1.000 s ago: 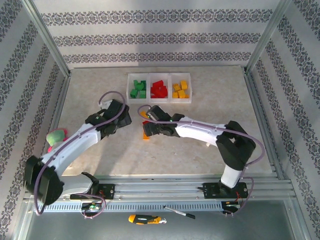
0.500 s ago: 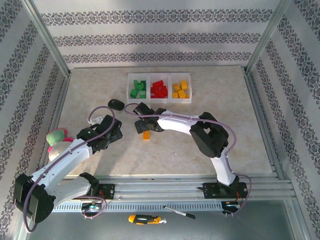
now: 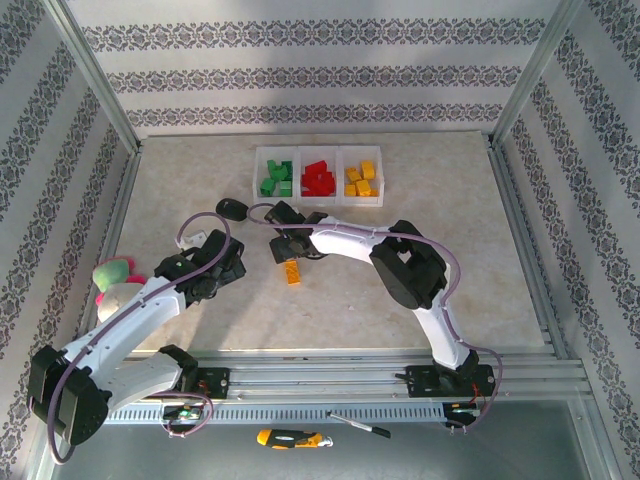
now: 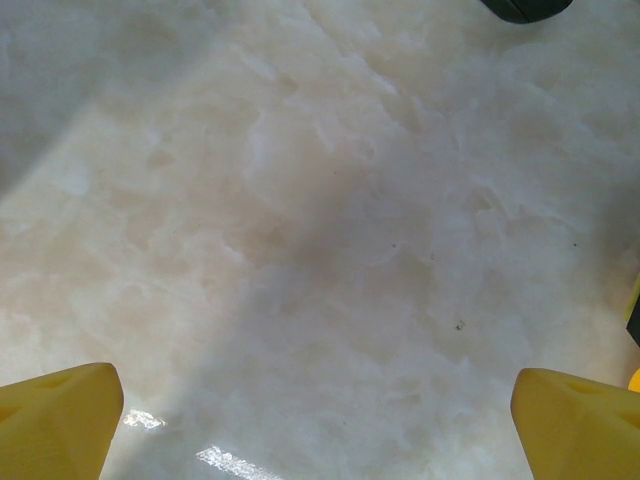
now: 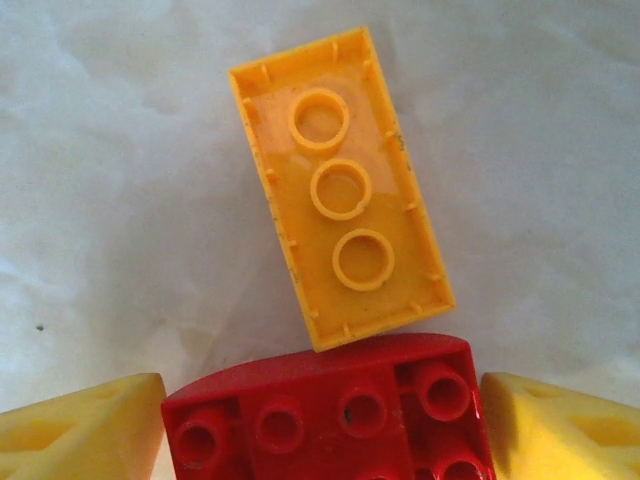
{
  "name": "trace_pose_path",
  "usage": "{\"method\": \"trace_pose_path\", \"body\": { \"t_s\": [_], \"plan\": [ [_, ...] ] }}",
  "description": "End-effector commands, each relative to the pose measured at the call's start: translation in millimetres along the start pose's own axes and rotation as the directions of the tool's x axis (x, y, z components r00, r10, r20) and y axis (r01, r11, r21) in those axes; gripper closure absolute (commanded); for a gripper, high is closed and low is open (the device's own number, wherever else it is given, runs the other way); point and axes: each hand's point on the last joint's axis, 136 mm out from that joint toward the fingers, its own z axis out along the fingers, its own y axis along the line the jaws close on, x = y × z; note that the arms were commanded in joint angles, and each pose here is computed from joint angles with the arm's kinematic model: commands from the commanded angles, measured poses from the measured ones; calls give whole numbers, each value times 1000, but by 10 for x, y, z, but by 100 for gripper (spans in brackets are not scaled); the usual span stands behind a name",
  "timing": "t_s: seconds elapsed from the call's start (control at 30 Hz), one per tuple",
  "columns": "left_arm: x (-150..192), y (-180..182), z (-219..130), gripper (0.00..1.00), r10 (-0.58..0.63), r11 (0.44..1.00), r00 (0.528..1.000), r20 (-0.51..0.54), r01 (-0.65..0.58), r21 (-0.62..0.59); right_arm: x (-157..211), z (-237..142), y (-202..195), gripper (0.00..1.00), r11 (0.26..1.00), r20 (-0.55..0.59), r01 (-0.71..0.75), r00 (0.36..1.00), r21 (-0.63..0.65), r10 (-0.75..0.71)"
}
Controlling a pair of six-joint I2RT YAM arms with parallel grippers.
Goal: Sort the legos into containers by color
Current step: Pick up the lego from the center of the table, then place the lego in the container.
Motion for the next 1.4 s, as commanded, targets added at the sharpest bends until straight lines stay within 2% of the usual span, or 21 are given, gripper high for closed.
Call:
{"method": "trace_pose_path", "body": {
  "t_s": [0.0,0.37,0.67,0.87,1.0,1.37],
  "plan": [
    [-6,19,25,1,-12,1000,1000,-4,12,-10,21,70,-16,19,1000,-34,9,999,-10,-9],
    [-17,-17,20,1,-7,1000,1000,-3,7,5,-86,-119,-2,41,1000,0,7,1000,-14,-7],
    [61,-138,74,1,-15,998,999,-40,18,60,-332,-615,-96,48,1000,113,-11,994,-3,11],
    [174,-255,145,1,-16,995,997,-77,23,102,-647,-919,-288,49,998,223,-56,973,6,53],
    [243,-328,179,1,-10,993,995,-97,21,115,-907,-877,-535,49,995,260,-84,963,46,69],
    [391,-523,201,1,15,991,991,-130,2,132,-1607,-442,-1170,49,981,310,-153,944,117,111]
  ]
}}
